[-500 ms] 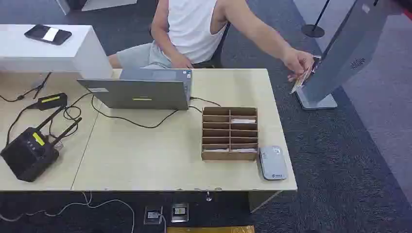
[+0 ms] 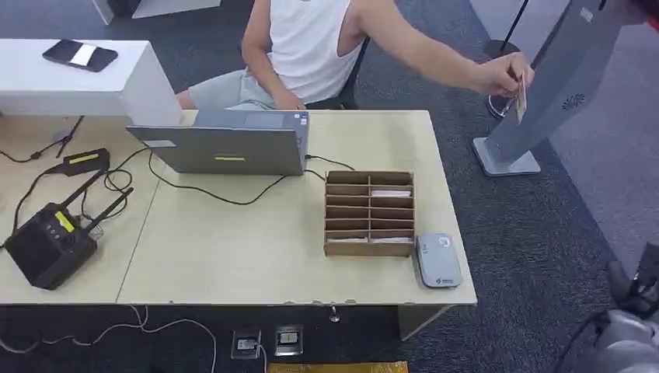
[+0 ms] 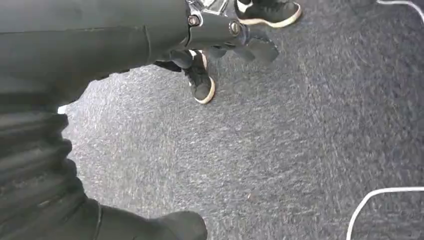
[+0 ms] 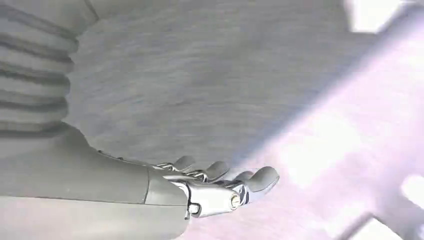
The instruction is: Pass the card to the sensor for recognition and then transmit it.
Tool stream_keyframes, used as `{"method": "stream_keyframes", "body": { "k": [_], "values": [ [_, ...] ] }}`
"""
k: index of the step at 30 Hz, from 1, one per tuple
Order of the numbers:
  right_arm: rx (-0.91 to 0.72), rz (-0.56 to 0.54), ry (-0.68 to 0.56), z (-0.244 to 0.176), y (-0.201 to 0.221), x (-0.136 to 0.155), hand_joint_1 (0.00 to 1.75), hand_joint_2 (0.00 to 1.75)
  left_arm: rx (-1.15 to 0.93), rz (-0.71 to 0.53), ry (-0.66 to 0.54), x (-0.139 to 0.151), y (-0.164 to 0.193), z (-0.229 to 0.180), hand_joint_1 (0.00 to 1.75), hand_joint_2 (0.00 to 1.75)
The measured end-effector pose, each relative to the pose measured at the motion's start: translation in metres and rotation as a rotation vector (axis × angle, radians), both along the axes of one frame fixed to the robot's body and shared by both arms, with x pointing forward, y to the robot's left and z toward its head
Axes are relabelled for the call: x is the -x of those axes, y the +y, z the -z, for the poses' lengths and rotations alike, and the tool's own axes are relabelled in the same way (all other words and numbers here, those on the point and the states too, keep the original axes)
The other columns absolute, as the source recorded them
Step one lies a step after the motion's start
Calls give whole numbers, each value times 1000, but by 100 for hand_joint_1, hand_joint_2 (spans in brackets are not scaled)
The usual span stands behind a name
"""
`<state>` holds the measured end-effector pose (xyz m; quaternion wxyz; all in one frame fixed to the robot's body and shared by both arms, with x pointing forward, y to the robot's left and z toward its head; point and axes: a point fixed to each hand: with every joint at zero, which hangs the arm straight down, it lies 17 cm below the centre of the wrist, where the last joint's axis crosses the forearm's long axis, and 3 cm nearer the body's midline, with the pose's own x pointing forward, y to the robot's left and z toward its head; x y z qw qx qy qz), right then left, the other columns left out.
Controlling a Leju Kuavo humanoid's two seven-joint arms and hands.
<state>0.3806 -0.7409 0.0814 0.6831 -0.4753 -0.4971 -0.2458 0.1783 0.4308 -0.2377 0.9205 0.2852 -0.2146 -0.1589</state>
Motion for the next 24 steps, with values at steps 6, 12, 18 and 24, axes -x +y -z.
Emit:
{"method": "stream_keyframes", "body": {
  "k": [6,12,18,24],
  "values": [
    [-42,240,-408,-142,-70,1,0,175,-3,15,-7,-6,-1,-2,0,175],
    [296,82,-390,-282,-49,-34,0,175,2,35,-6,-15,-1,-4,0,175],
    [711,-233,-271,-364,79,-115,0,175,8,33,-17,-24,-2,-6,0,175],
    [966,-489,-232,-383,216,-162,0,175,11,22,-16,-22,-2,-5,0,175]
  ]
}}
